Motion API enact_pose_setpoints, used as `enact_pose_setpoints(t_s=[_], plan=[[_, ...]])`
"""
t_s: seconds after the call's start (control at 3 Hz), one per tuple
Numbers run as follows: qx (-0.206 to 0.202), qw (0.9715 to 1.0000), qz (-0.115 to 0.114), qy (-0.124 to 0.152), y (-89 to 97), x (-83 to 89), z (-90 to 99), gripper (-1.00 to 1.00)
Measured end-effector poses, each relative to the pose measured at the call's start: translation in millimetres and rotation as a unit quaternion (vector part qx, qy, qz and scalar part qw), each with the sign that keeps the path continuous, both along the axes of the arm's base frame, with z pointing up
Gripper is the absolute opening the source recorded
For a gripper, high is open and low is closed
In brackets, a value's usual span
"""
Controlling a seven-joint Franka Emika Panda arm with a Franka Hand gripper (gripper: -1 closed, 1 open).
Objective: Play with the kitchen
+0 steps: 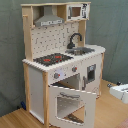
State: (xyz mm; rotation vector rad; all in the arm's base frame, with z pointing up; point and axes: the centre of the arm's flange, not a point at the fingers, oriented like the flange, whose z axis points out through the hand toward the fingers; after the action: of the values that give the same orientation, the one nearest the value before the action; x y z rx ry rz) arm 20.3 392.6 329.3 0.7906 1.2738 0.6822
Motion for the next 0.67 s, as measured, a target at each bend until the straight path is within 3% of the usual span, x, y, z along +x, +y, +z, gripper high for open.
enact_pose_setpoints(t_s=[0.33,0.67], plan=[[0.018,0.9993,0.033,0.001,33.1,-26.4,15.8,1.00],[0.033,0.9984,0.046,-0.001,59.3,-34.4,20.0,1.00]])
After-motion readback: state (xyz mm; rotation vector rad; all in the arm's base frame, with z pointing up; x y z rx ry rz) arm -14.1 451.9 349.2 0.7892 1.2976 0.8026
